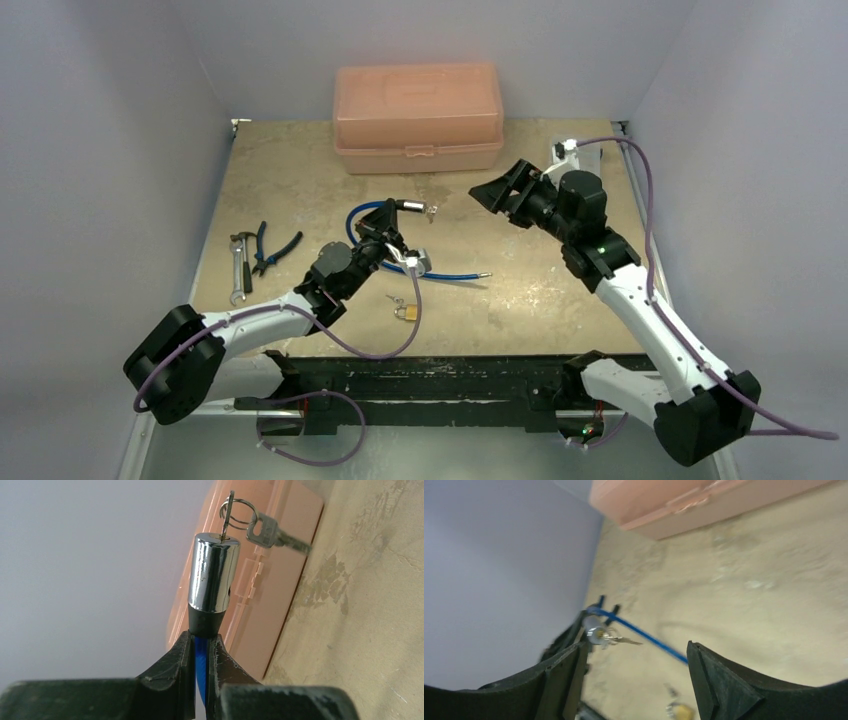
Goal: Unlock with the key
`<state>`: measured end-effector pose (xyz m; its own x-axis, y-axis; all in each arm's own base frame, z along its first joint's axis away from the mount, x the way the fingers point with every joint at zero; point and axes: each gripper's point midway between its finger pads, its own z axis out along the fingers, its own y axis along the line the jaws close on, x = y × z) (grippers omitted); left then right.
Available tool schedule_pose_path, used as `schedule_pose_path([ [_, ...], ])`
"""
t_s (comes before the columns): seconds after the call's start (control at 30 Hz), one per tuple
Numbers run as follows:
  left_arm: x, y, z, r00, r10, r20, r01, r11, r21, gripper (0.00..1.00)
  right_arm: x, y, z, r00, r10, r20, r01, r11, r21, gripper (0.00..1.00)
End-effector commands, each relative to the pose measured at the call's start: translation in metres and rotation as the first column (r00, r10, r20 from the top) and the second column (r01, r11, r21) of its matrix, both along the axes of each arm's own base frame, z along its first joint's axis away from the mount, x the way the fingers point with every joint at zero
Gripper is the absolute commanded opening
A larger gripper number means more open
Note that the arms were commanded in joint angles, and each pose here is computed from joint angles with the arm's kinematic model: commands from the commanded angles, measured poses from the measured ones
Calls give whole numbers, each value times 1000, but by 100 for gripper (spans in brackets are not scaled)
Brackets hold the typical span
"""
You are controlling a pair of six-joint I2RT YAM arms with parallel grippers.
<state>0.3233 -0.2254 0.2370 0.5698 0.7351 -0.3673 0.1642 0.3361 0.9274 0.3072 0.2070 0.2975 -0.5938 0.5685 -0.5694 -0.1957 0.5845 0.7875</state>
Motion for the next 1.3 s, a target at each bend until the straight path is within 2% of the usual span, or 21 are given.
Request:
schedule_pose_path([
  [0.0,5,-2,22,1000,3,17,-1,997,-82,0,0,-40,-21,991,-50,124,87,947,-310,79],
  [0.1,6,-2,21,1000,-2,9,3,997,-81,0,-8,-26,-37,985,102,139,-37,911,-410,76],
  [0.37,13,4,21,1000,18,-19,-19,995,-96,0,-21,24,-102,931,362,56,-244,727,-642,76],
  [0.6,17,4,14,998,18,-53,-24,993,-112,0,-14,54,-155,909,408,-84,-356,658,-664,77],
  [0.77,27,10,9,993,42,-107,-58,986,-158,0,-13,56,-191,900,402,-170,-398,595,-698,77],
  [1.0,58,28,-6,965,99,-244,-163,953,-256,0,-7,59,-213,901,369,-227,-415,585,-697,77],
  [1.17,77,36,-36,919,158,-362,-251,941,-228,0,-3,60,-221,904,346,-253,-418,584,-696,77],
  [1.27,89,43,-58,883,191,-429,-307,926,-219,0,-2,64,-217,909,337,-245,-409,607,-682,77],
])
